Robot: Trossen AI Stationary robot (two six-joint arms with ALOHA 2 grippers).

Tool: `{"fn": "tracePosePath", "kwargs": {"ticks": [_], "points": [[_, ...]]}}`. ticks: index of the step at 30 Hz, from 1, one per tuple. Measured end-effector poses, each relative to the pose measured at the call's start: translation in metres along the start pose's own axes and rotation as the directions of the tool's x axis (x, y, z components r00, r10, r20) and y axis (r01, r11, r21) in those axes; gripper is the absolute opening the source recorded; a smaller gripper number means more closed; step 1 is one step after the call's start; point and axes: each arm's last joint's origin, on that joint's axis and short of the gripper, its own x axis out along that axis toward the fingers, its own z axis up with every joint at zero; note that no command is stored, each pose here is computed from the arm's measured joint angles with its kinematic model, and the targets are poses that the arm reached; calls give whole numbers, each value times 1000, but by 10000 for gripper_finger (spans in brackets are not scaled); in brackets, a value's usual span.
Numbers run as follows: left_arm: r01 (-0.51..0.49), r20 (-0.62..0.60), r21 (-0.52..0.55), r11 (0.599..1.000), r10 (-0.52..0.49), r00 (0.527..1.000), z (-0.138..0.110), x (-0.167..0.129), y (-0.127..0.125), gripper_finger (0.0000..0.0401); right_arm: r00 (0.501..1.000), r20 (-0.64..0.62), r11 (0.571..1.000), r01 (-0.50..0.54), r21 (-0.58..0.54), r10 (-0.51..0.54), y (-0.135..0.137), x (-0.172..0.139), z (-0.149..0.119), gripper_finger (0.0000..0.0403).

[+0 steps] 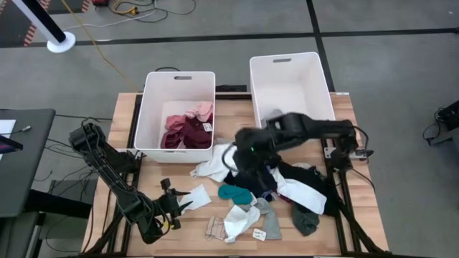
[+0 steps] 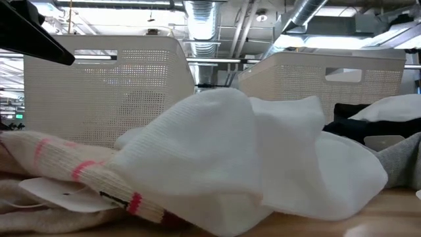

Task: Sort clothes
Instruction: Put the brown sock into the left white bin

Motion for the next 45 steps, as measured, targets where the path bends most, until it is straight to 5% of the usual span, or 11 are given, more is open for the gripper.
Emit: {"fn": "tracePosePath", "kwargs": {"ticks": [11, 21, 27, 45], "points": [[1, 1, 26, 1000, -1, 1000, 0, 0, 0, 144, 994, -20, 991, -109, -72, 108, 77, 22, 9, 187], [4, 4, 32, 999, -4, 1000, 1, 0, -1, 144, 994, -74, 992, -84, -98, 77, 125, 37, 0, 187], [3, 4, 43, 999, -4, 1000, 0, 0, -1, 144, 987, -143, 989, -94, -110, 78, 135, 70, -11, 187], [6, 6, 37, 999, -6, 1000, 1, 0, -1, 144, 984, 92, 975, -135, -174, 152, 145, 165, -27, 187]]}}
